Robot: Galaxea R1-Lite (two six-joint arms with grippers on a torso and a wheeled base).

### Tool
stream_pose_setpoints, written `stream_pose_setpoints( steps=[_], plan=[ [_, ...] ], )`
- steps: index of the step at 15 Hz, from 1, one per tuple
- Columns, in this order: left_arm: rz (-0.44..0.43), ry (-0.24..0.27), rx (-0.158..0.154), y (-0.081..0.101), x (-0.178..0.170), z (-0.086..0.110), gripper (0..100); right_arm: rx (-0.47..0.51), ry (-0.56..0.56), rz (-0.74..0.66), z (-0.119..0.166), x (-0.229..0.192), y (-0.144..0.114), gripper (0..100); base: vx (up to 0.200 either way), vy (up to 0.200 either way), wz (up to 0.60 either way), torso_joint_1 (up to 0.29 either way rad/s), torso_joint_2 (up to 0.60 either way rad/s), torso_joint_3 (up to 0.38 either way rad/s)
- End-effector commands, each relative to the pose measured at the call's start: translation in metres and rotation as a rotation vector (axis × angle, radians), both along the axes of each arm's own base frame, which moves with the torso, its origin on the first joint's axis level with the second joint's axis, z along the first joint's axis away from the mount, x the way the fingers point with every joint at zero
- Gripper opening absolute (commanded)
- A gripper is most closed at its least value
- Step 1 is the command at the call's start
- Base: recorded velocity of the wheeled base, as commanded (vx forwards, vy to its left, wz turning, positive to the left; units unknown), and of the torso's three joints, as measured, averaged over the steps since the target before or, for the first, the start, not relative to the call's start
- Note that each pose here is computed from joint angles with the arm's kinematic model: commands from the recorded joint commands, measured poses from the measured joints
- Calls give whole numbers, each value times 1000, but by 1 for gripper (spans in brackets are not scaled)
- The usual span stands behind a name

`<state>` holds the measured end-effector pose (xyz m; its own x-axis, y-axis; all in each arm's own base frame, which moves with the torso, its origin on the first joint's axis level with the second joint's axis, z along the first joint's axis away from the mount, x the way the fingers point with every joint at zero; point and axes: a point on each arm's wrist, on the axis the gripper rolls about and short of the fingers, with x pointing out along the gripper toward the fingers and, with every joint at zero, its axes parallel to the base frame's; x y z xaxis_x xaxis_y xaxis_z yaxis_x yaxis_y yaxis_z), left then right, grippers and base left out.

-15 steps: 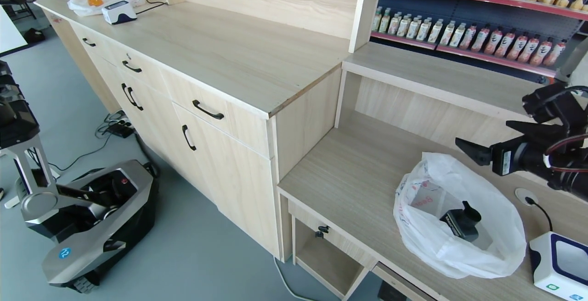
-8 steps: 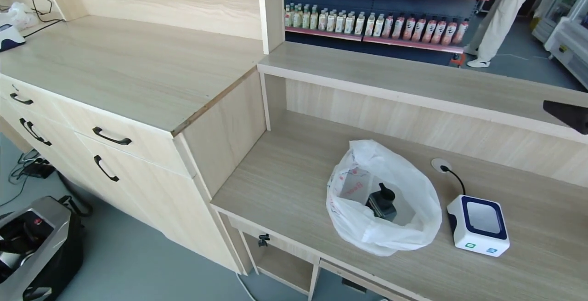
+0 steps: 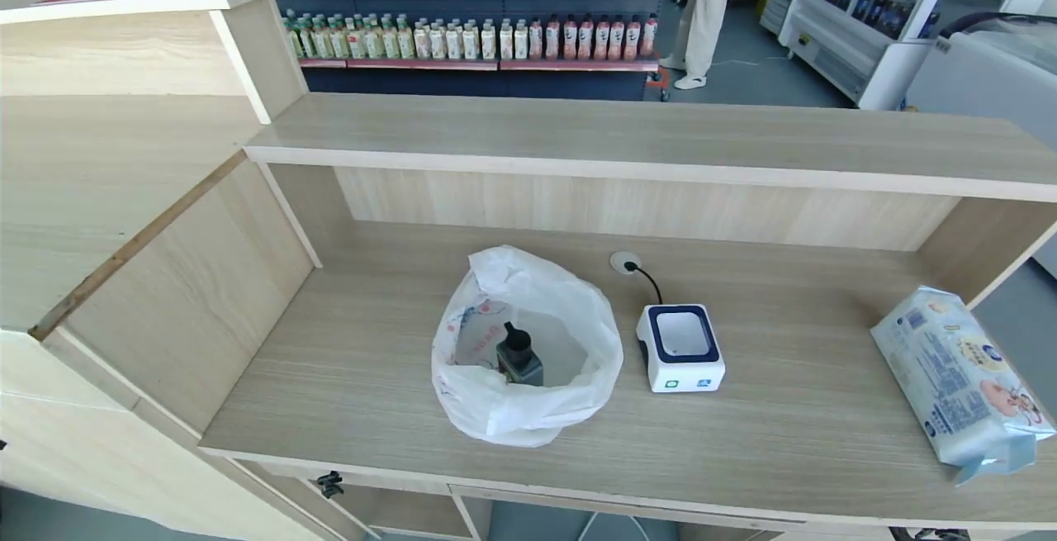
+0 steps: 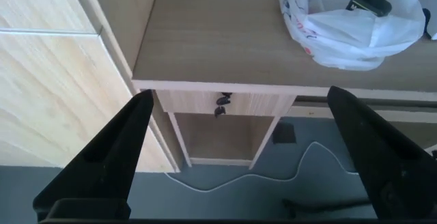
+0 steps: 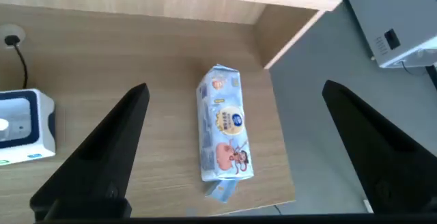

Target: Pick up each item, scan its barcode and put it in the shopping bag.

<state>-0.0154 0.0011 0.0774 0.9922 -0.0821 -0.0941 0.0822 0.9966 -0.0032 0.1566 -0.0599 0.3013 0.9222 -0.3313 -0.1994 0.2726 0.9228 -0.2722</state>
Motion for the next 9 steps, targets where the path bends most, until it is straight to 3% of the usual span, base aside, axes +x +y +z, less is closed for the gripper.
stream_pose_setpoints(
  steps=[1,5,9],
  plan=[
    [0,-1,0,0,0,0,100,56,75,-86,-18,12,-21,100,0,0,0,0,0,0],
    [0,1,0,0,0,0,100,190,318,-206,-82,40,-65,100,0,0,0,0,0,0],
    [0,-1,0,0,0,0,100,200,398,-208,-130,87,-101,100,0,0,0,0,0,0]
  ],
)
